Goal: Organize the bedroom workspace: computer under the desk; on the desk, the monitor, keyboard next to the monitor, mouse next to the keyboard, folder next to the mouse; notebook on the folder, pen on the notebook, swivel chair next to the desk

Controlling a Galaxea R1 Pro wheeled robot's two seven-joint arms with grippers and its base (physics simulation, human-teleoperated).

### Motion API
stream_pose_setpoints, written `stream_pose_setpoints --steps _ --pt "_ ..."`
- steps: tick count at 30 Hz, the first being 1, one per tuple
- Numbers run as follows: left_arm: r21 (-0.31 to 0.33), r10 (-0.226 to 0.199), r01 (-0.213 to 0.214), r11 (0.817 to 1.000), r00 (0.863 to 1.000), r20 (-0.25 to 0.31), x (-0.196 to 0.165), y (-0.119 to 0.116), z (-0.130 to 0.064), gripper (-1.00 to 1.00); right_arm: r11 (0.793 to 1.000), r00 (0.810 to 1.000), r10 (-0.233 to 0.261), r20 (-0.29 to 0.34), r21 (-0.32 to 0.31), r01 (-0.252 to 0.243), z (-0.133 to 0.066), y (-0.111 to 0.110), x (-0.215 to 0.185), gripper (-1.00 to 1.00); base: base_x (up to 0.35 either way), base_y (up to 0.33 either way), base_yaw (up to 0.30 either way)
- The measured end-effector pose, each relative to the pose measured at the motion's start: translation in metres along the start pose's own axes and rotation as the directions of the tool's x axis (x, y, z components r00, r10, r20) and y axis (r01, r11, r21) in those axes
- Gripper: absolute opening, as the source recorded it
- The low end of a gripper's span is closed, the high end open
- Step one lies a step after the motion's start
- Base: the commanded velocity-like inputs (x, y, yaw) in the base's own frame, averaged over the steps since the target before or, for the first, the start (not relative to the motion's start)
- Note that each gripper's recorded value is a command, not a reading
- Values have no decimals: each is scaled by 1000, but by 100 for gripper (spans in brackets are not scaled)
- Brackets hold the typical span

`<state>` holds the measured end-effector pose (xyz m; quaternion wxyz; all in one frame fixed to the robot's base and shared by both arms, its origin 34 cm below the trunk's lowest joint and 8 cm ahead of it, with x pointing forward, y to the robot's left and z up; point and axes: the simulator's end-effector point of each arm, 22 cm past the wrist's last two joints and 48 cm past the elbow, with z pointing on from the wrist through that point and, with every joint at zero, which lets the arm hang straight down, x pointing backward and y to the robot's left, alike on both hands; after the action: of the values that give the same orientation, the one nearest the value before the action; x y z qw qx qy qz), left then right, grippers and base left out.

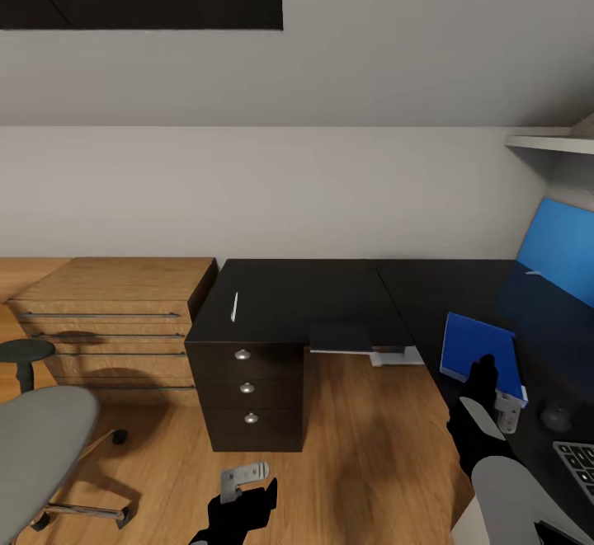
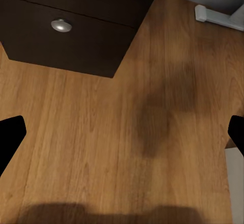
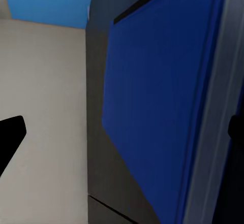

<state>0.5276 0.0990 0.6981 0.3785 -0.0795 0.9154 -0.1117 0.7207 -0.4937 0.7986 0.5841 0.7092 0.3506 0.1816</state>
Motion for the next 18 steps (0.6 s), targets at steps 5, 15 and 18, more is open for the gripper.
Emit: stream_pose_setpoints --steps 5,15,18 --pt "0 0 0 1000 1000 0 0 0 0 100 1000 1000 0 0 -2 0 0 1 0 100 0 0 0" --pt "-1 0 0 1000 1000 -1 0 0 0 100 1000 1000 2 0 -8 -2 0 3 1 100 0 0 0" --pt "-1 0 0 1000 1000 -1 1 1 0 100 1000 1000 6 0 -16 -6 0 6 1 100 0 0 0"
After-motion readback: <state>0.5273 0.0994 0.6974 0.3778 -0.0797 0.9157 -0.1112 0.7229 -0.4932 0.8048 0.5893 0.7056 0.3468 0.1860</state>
